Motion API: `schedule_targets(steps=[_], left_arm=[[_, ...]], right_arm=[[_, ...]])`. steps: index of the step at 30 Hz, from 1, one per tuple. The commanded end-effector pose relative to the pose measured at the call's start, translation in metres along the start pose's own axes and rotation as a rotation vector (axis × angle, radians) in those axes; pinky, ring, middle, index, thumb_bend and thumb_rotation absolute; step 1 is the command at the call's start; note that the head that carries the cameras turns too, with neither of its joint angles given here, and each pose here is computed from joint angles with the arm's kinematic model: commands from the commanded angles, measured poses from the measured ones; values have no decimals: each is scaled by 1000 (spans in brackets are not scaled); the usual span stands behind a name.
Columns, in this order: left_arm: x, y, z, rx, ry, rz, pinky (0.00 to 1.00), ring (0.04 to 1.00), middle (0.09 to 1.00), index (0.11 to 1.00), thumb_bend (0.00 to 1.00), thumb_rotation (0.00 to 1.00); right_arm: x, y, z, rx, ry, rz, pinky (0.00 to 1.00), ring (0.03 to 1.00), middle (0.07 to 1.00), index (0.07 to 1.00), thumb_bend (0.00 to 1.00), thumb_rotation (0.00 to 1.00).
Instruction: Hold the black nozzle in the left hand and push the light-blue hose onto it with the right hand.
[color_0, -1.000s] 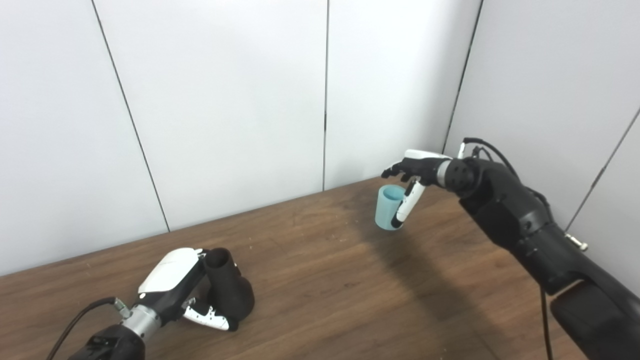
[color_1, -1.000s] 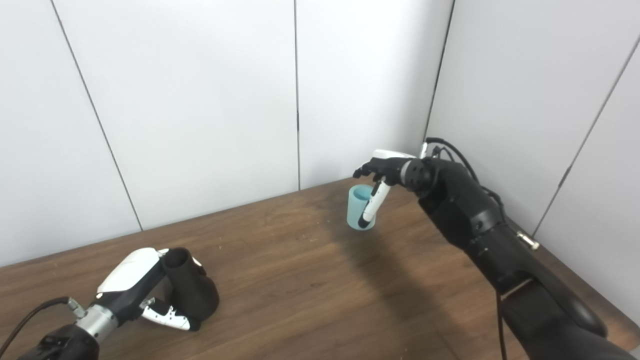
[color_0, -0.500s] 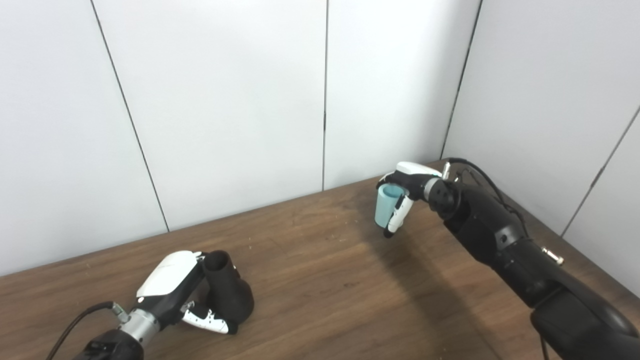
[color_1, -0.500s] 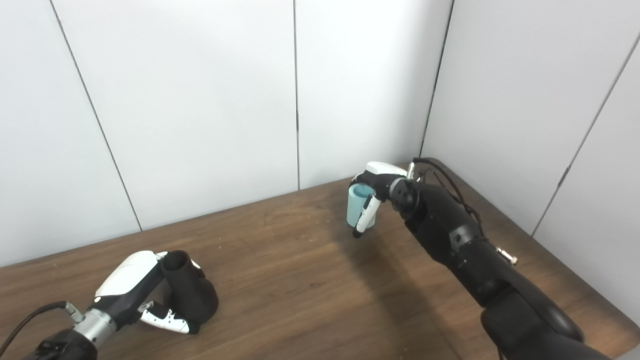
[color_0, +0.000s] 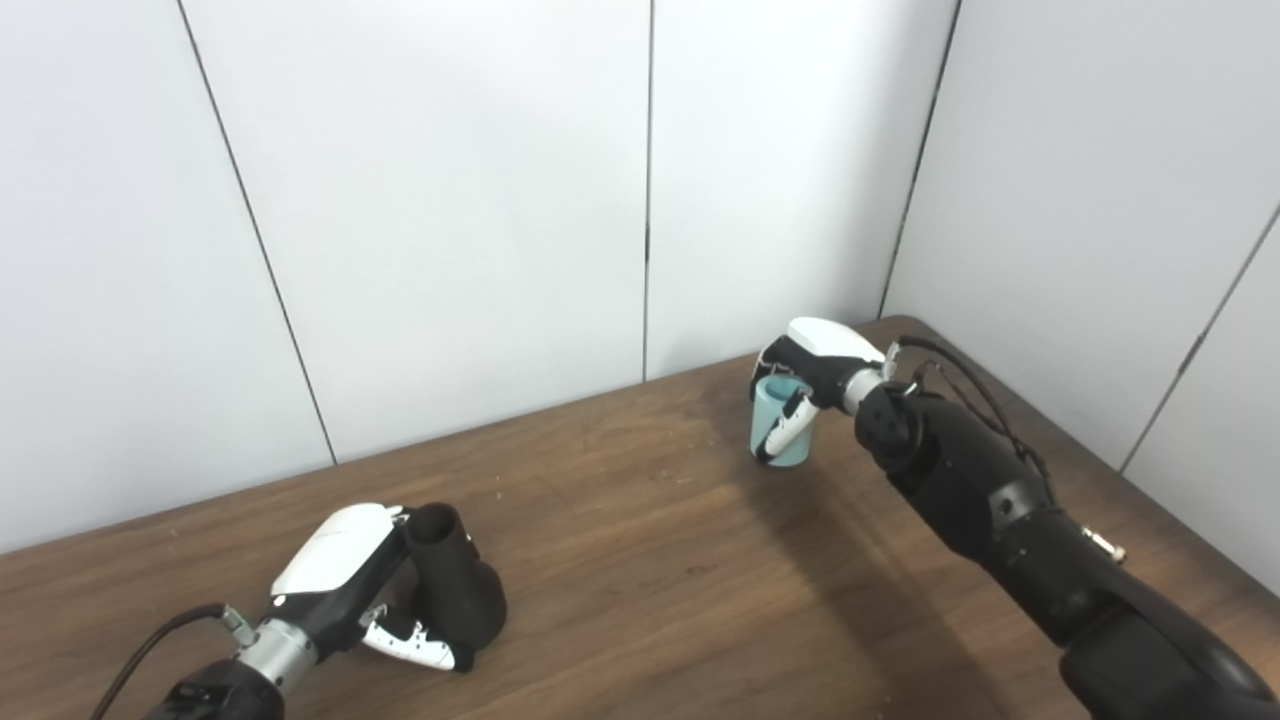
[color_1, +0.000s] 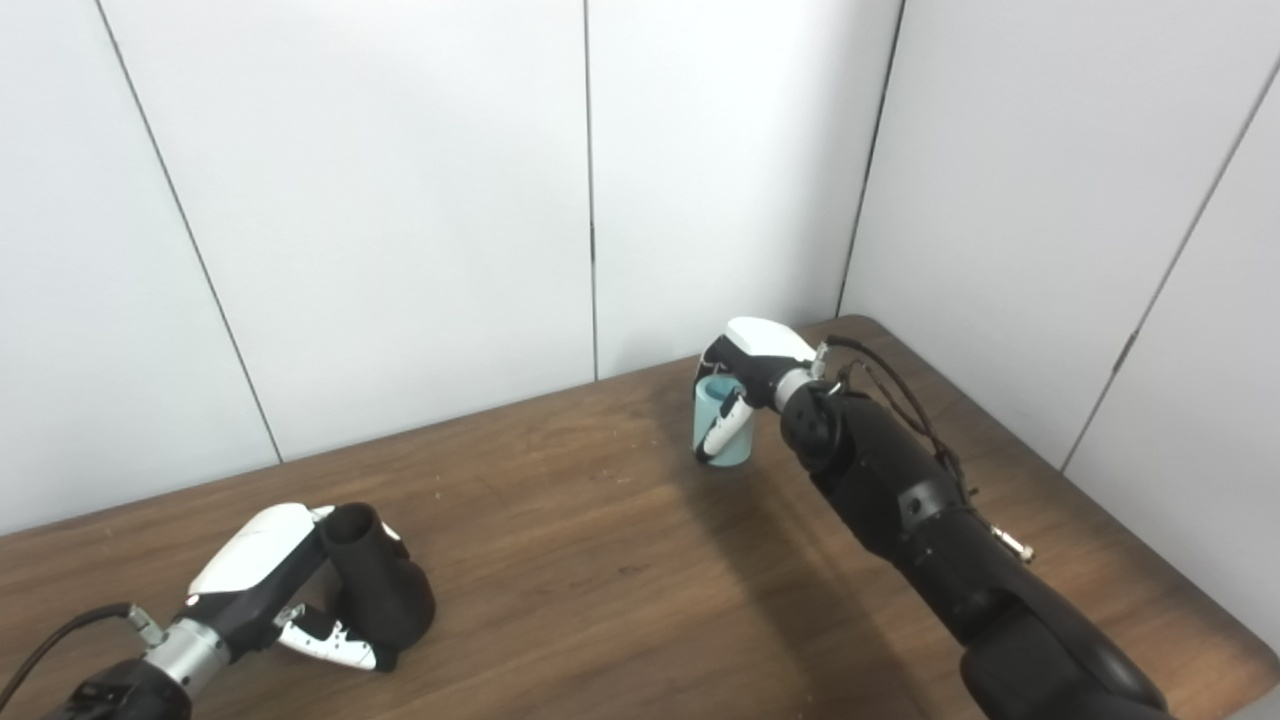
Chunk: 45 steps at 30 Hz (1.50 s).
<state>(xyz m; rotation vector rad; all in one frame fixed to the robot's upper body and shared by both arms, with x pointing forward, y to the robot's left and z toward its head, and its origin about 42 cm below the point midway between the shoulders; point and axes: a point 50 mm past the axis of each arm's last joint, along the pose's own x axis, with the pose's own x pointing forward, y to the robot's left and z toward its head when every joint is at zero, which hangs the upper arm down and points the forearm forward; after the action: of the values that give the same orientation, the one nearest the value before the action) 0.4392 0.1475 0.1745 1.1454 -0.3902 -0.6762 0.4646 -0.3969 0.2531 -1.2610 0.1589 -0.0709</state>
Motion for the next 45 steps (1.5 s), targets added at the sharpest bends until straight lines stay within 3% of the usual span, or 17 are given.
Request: schedule_targets(steps=[1, 15, 19, 27, 39, 40, 42, 43, 45], left_arm=[[-30, -48, -24, 34, 97, -227, 890, 570, 486, 484, 526, 0], [-26, -46, -19, 29, 109, -230, 879, 573, 489, 482, 526, 0], [-23, -47, -14, 20, 114, -238, 881, 579, 491, 481, 526, 0], [-17, -50, -1, 21, 91, -252, 888, 572, 501, 474, 525, 0], [-1, -52, 19, 37, 88, -274, 917, 572, 488, 483, 526, 0], [0, -52, 20, 37, 90, -276, 921, 570, 481, 487, 526, 0], [4, -51, 23, 33, 92, -280, 932, 563, 463, 495, 526, 0], [5, -51, 24, 30, 94, -281, 934, 562, 461, 496, 526, 0], [8, -51, 28, 28, 97, -282, 936, 560, 457, 497, 526, 0]], right_arm=[[3, -34, 6, -4, -50, -115, 435, 456, 483, 486, 523, 0], [-1, -45, 15, 5, -115, -128, 412, 445, 493, 485, 521, 0], [-12, -55, 44, 29, -201, -147, 414, 450, 490, 481, 522, 0], [-46, -73, 130, 113, -522, -169, 376, 439, 486, 489, 521, 0], [-73, -86, 201, 110, -751, -126, 351, 420, 493, 503, 519, 0], [-75, -86, 206, 107, -767, -125, 363, 423, 490, 501, 519, 0], [-78, -87, 214, 97, -796, -125, 568, 444, 476, 497, 521, 0], [-79, -88, 217, 98, -811, -123, 592, 449, 472, 497, 521, 0], [-79, -89, 223, 115, -834, -109, 422, 441, 479, 493, 521, 0]])
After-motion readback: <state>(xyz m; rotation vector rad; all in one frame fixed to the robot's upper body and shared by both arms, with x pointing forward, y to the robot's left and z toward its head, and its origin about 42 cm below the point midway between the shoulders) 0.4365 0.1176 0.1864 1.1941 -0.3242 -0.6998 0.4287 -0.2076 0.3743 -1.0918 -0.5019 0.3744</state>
